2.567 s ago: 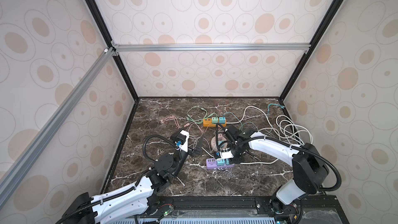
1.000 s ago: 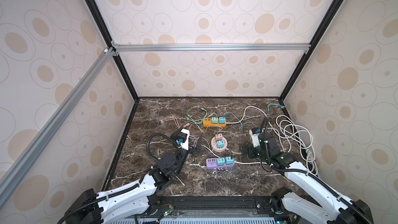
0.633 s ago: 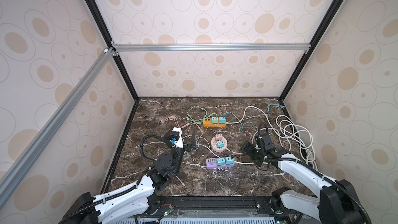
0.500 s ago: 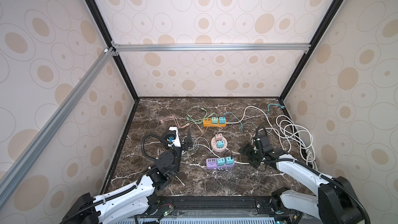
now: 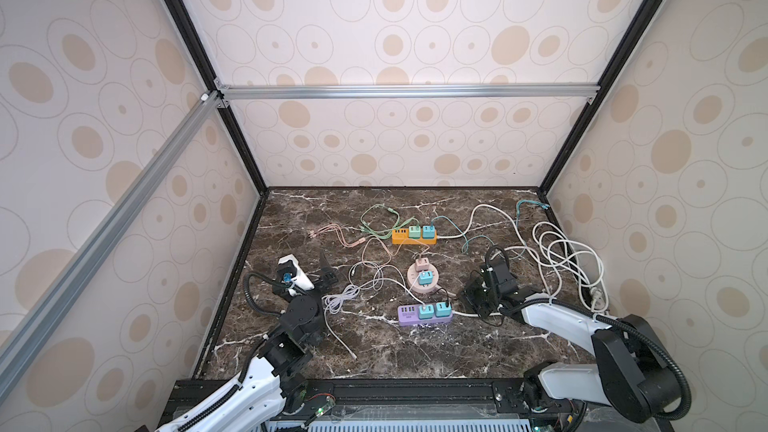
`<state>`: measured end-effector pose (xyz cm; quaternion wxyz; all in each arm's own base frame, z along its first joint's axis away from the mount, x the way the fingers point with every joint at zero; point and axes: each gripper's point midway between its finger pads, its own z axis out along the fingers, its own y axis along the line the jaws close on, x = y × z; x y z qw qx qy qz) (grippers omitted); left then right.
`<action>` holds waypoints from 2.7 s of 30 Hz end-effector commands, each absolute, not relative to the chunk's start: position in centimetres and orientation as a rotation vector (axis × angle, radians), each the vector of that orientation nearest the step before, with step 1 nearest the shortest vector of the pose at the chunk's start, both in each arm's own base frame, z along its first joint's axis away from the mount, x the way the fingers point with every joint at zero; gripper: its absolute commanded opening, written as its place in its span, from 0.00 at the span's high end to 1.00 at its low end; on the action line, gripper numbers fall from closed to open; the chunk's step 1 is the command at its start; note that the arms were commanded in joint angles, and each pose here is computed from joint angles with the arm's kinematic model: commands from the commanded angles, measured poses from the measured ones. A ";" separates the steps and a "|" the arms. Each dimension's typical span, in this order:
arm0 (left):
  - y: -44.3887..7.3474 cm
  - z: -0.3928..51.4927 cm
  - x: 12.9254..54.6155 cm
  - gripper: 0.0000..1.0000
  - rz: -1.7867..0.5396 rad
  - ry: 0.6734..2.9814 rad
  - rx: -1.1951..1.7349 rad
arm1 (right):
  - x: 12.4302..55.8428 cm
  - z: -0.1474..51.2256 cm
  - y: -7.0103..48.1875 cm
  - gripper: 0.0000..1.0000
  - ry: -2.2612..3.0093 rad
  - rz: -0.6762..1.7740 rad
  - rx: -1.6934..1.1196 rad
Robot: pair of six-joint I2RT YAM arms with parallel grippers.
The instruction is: Insert the plug
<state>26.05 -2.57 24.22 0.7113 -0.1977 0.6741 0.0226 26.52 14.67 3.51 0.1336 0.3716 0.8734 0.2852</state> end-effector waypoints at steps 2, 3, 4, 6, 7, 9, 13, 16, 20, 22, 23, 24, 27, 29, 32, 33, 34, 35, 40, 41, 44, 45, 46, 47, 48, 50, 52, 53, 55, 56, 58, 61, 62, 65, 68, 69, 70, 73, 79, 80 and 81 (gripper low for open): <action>-1.5 23.7 25.7 0.01 0.044 1.488 -0.513 | 26.3 4.6 12.9 0.99 2.433 0.762 1.118; -1.4 23.6 25.7 0.02 0.047 1.489 -0.514 | 26.4 5.3 12.1 1.00 2.402 0.728 1.104; -1.4 23.6 25.7 0.02 0.049 1.489 -0.516 | 26.5 6.0 11.3 1.00 2.371 0.684 1.092; -1.3 23.6 25.8 0.02 0.054 1.488 -0.518 | 26.8 7.6 9.3 1.00 2.300 0.603 1.077; -1.3 23.7 25.8 0.02 0.053 1.485 -0.519 | 27.1 8.6 8.1 1.00 2.257 0.568 1.075; -1.4 23.8 26.0 0.02 0.052 1.486 -0.512 | 27.6 9.9 5.9 1.00 2.184 0.518 1.092; -1.5 23.9 26.3 0.02 0.058 1.491 -0.503 | 28.4 11.8 1.5 1.00 2.076 0.401 1.126; -1.5 23.9 26.3 0.02 0.054 1.491 -0.505 | 28.6 12.6 -1.3 1.00 2.014 0.316 1.149; -1.3 23.8 26.3 0.02 0.059 1.491 -0.510 | 29.3 12.3 -3.2 1.00 1.992 0.290 1.163; -1.2 23.5 26.4 0.02 0.067 1.497 -0.509 | 30.2 12.0 -2.9 0.97 2.027 0.319 1.104; -1.2 23.3 26.5 0.01 0.079 1.505 -0.504 | 30.5 11.8 -2.8 0.94 2.045 0.313 1.080; -1.1 22.9 26.6 0.02 0.092 1.513 -0.504 | 30.9 11.8 -2.7 0.90 2.062 0.306 1.045; -0.5 21.8 27.0 0.02 0.148 1.544 -0.502 | 31.7 11.9 -2.4 0.60 2.098 0.292 0.962; -0.3 21.3 27.2 0.02 0.176 1.559 -0.503 | 32.1 12.3 -2.5 0.43 2.094 0.274 0.933; 0.3 20.7 27.6 0.02 0.206 1.572 -0.512 | 32.3 12.9 -3.1 0.28 2.078 0.225 0.902; 0.5 20.5 27.7 0.02 0.214 1.575 -0.517 | 32.2 12.9 -3.7 0.25 2.071 0.181 0.906; 0.9 20.3 27.8 0.02 0.230 1.578 -0.526 | 32.0 13.0 -4.3 0.23 2.065 0.134 0.909; 1.3 20.0 27.9 0.01 0.247 1.584 -0.532 | 31.7 13.0 -5.2 0.21 2.056 0.065 0.918; 3.9 18.8 28.2 0.02 0.367 1.607 -0.587 | 30.4 13.5 -9.1 0.00 2.007 -0.280 0.859; 4.5 18.4 28.2 0.02 0.391 1.612 -0.600 | 30.3 13.7 -9.7 0.00 1.991 -0.337 0.839; 6.0 17.6 28.4 0.02 0.449 1.627 -0.628 | 30.5 13.4 -10.5 0.00 1.969 -0.439 0.745; 6.4 17.3 28.6 0.02 0.467 1.633 -0.632 | 30.8 13.3 -10.5 0.00 1.963 -0.454 0.708; 6.6 17.2 28.8 0.02 0.479 1.643 -0.632 | 31.2 13.0 -10.4 0.00 1.965 -0.458 0.673; 6.9 17.0 29.1 0.02 0.492 1.648 -0.632 | 31.7 12.6 -10.0 0.00 1.973 -0.449 0.629; 7.2 16.8 29.4 0.02 0.506 1.660 -0.629 | 32.1 12.4 -9.7 0.00 1.978 -0.436 0.594; 7.7 16.1 30.1 0.02 0.521 1.689 -0.621 | 33.1 12.1 -9.0 0.00 1.963 -0.389 0.535; 7.9 15.2 31.0 0.01 0.519 1.729 -0.602 | 34.2 11.9 -8.0 0.00 1.943 -0.334 0.457; 7.9 14.7 31.5 0.02 0.508 1.749 -0.589 | 34.9 11.9 -7.3 0.00 1.940 -0.306 0.401; 7.8 14.2 32.3 0.02 0.486 1.766 -0.564 | 36.0 11.5 -6.0 0.00 1.945 -0.257 0.301; 7.6 14.0 32.8 0.02 0.467 1.770 -0.541 | 36.6 11.4 -5.5 0.00 1.948 -0.236 0.261; 7.1 14.0 33.7 0.02 0.431 1.764 -0.498 | 37.3 11.0 -4.7 0.00 1.983 -0.213 0.204; 6.3 13.9 34.8 0.02 0.398 1.754 -0.433 | 37.5 10.8 -3.0 0.00 1.998 -0.148 0.081; 6.1 13.9 35.1 0.02 0.393 1.750 -0.414 | 37.3 10.9 -2.7 0.00 1.994 -0.135 0.063; 5.7 13.3 36.0 0.02 0.377 1.748 -0.374 | 36.7 11.3 -2.1 0.00 1.957 -0.112 0.027; 5.1 13.7 37.1 0.02 0.344 1.725 -0.322 | 36.7 11.5 -1.3 0.00 1.944 -0.057 0.003; 4.8 14.0 37.3 0.02 0.339 1.710 -0.294 | 36.7 11.7 -1.0 0.00 1.930 -0.032 0.010; 4.5 14.1 37.7 0.02 0.336 1.707 -0.266 | 36.7 11.8 -0.7 0.00 1.918 -0.013 0.006; 3.9 13.6 37.7 0.02 0.315 1.669 -0.220 | 37.0 11.8 -0.4 0.00 1.913 0.010 -0.002; 3.5 13.2 36.8 0.02 0.263 1.638 -0.187 | 37.2 11.7 0.1 0.00 1.870 0.047 -0.008; 3.7 13.3 36.8 0.02 0.275 1.629 -0.193 | 37.1 11.6 0.2 0.00 1.856 0.045 -0.007; 3.7 13.0 36.8 0.02 0.270 1.647 -0.200 | 37.2 11.6 0.1 0.00 1.844 0.037 -0.003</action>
